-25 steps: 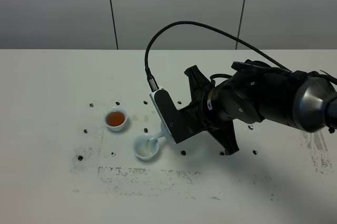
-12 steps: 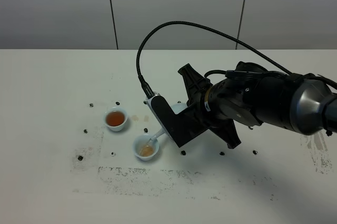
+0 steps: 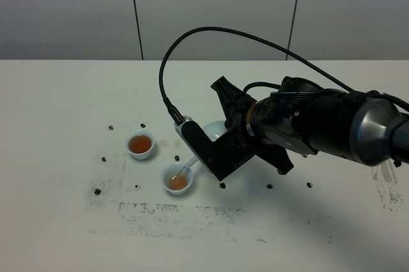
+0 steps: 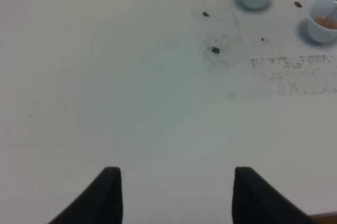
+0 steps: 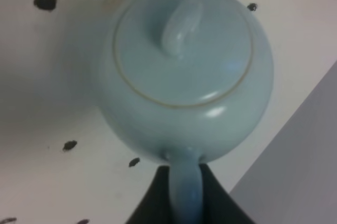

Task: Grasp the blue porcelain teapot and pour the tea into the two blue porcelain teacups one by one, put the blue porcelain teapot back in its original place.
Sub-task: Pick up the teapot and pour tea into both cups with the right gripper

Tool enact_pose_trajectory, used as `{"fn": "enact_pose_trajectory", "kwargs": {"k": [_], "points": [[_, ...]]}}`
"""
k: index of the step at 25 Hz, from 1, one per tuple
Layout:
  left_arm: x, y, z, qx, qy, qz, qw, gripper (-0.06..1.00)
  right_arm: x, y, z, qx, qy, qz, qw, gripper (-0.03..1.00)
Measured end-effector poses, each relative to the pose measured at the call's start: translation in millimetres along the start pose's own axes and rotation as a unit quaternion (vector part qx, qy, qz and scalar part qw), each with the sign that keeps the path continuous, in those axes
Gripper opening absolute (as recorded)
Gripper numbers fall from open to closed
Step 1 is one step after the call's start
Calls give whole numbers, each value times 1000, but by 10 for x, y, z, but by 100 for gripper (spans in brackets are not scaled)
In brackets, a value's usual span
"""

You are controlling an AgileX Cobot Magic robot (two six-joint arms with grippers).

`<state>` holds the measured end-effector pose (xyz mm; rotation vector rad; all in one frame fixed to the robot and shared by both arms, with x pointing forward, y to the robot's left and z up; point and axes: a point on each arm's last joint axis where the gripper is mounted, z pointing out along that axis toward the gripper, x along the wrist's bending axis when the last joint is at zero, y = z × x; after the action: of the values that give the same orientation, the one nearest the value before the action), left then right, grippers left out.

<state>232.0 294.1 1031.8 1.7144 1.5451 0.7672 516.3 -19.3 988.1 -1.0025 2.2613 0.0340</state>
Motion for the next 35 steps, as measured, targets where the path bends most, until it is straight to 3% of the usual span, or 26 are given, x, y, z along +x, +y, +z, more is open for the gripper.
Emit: {"fn": "enact_pose_trajectory", "kwargs": {"k": [35], "points": [[0, 0, 0, 0, 0, 1, 1000, 49, -57, 48, -26, 30, -27, -94, 995, 3]]}}
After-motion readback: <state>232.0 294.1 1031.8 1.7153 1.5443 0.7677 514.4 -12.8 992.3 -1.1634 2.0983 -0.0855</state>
